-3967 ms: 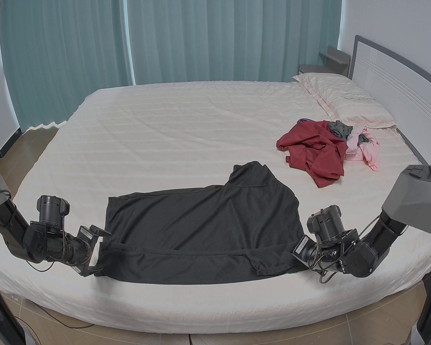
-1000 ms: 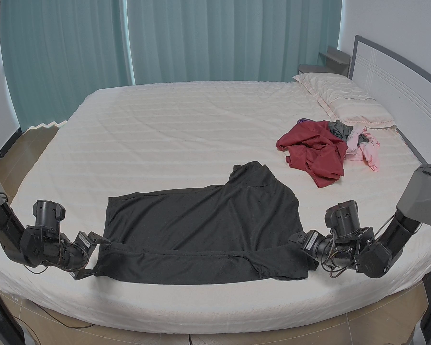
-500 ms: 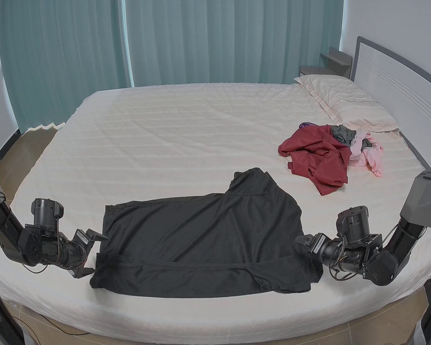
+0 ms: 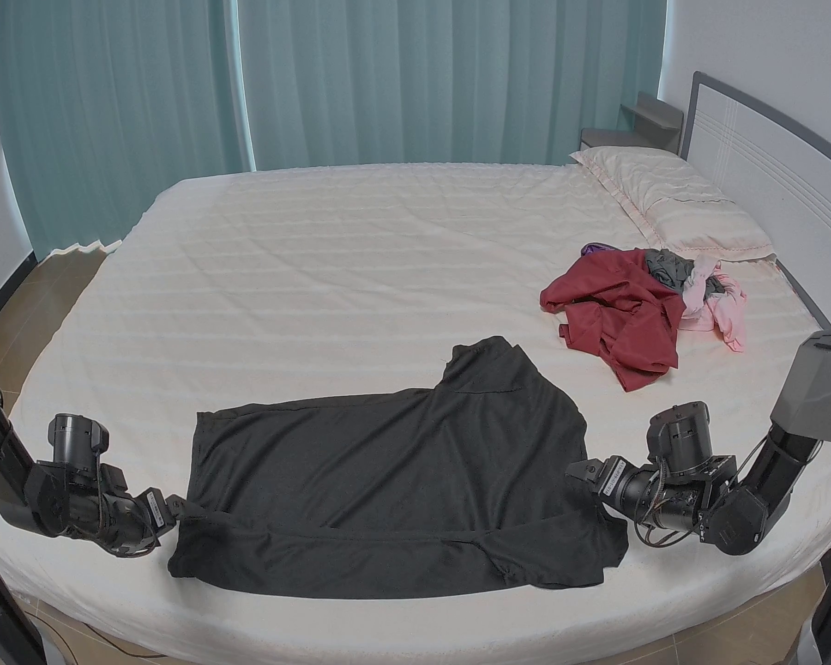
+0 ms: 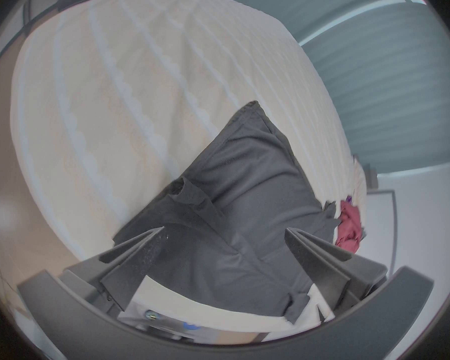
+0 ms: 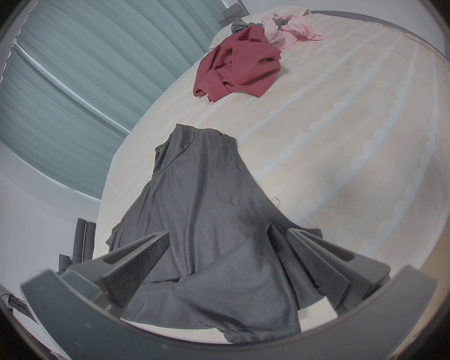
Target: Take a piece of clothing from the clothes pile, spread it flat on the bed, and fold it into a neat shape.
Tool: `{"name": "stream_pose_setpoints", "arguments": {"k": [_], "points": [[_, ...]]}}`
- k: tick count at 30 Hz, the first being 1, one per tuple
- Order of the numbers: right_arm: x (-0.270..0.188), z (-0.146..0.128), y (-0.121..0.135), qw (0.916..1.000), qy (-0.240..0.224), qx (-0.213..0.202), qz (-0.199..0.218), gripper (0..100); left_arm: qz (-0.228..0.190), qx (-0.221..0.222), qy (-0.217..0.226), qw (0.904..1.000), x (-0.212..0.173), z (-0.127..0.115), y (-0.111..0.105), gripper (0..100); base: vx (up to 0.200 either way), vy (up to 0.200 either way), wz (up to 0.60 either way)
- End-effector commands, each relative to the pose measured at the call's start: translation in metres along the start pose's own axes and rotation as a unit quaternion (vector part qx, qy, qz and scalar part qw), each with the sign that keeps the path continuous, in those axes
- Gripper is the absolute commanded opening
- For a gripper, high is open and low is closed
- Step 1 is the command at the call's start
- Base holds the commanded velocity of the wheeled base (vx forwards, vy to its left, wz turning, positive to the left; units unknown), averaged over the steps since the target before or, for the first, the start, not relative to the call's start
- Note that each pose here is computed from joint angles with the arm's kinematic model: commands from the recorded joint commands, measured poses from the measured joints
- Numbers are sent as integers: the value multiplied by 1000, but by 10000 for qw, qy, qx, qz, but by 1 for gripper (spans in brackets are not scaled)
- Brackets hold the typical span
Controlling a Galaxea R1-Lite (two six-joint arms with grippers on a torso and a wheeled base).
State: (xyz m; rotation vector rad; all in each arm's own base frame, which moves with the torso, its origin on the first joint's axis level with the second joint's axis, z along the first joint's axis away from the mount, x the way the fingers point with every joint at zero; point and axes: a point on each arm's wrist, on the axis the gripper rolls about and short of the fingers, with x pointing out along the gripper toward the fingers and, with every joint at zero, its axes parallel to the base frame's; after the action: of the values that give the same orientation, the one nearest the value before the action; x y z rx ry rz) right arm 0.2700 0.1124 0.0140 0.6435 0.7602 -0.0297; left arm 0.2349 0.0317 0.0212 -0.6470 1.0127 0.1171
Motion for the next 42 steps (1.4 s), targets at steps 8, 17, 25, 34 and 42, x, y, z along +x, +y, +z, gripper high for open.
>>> {"name": "stream_pose_setpoints", "arguments": {"k": [8, 17, 25, 34, 42], "points": [[-10, -11, 0, 9996, 159, -241, 28, 100, 98, 1068, 154, 9941, 19, 10, 24, 100, 0, 0, 0], [-10, -11, 0, 9995, 173, -251, 42, 100, -217, 1182, 27, 9927, 33, 29, 20, 100, 0, 0, 0], [-9, -13, -1, 9995, 197, -256, 13, 100, -428, 1273, -103, 9909, 45, 34, 20, 100, 0, 0, 0], [-8, -13, -2, 9994, 218, -258, 0, 100, -547, 1362, 2, 9892, 51, 32, 12, 100, 0, 0, 0], [-8, -13, -2, 9994, 218, -258, 0, 100, -319, 1349, -69, 9903, 55, 35, 15, 0, 0, 0, 0]]}}
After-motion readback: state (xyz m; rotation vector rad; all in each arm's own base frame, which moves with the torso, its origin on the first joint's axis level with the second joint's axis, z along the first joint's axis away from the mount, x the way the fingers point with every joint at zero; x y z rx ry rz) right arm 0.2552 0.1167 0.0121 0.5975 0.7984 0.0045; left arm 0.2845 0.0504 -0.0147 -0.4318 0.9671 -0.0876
